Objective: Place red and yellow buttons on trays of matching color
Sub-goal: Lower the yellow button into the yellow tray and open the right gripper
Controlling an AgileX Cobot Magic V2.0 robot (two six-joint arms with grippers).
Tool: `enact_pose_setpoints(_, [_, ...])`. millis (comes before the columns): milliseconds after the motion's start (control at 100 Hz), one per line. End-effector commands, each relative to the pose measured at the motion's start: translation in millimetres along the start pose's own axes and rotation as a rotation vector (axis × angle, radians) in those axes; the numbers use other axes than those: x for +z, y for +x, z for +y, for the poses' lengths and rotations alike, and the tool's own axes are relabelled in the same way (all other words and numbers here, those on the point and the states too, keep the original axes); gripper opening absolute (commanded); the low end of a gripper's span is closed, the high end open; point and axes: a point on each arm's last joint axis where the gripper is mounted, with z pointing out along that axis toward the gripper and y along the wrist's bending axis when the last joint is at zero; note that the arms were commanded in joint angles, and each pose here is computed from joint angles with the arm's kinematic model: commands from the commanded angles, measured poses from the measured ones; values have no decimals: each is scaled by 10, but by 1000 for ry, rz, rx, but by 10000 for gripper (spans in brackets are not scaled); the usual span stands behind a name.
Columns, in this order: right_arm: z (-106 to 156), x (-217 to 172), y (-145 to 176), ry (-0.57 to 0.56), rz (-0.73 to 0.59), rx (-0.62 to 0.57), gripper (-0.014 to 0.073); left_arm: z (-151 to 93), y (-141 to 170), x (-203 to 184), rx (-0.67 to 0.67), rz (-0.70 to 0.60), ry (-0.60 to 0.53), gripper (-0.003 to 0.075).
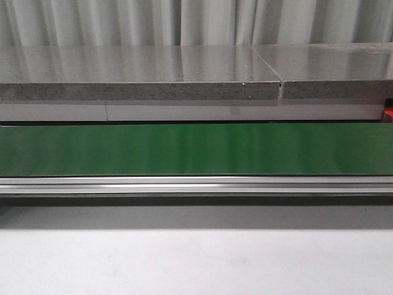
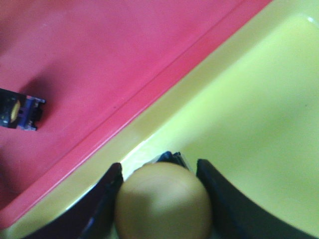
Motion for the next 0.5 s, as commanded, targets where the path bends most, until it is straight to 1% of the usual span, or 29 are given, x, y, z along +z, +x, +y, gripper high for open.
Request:
enact_pose_setpoints(0, [20,-89,-121,1,-82,13,90,-20,-158,-41,-10,-104,18,-19])
enact_pose_setpoints(260, [72,125,-40,-11,-18,7,90,-20,-158,-41,-10,-104,18,-19])
enact_pose_setpoints(380, [71,165,-16,-13,2,7,100,-20,-158,-41,-10,-104,18,-19])
enact_pose_setpoints(440, [73,165,-12,-14,7,6,139,-20,-158,-41,-10,-104,18,-19])
enact_pose_setpoints(490, [77,158,-20,-16,7,6,199,-20,-158,-41,-10,-104,18,-19])
